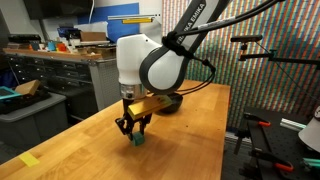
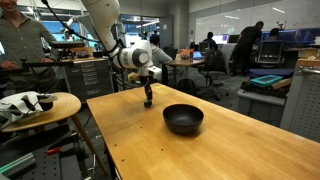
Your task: Put the green cube inside the black bowl
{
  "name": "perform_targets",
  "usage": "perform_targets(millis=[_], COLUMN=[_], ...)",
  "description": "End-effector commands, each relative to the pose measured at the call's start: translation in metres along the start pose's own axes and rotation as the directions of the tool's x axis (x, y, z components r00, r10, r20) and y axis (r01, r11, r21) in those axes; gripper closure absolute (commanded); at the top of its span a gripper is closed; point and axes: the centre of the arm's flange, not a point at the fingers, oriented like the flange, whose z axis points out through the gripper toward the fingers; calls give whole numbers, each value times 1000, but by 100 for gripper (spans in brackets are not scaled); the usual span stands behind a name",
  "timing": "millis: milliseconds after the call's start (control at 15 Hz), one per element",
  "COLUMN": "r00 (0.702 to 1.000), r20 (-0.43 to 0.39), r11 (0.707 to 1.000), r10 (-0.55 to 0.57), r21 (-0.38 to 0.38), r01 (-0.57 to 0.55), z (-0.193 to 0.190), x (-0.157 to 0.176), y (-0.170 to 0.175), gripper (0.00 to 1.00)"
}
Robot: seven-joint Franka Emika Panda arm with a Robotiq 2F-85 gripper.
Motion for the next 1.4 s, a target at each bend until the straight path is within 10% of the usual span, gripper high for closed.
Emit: perform_targets(millis=[0,867,1333], r00=[1000,983,933], r20=[29,-30,1], r11=[1000,983,928], r10=[8,181,361], r21=[-15,33,102], r01=[-7,-180,-359], z=[1,-70,-102], x=[1,28,37], y=[-2,44,110], gripper=[80,83,83])
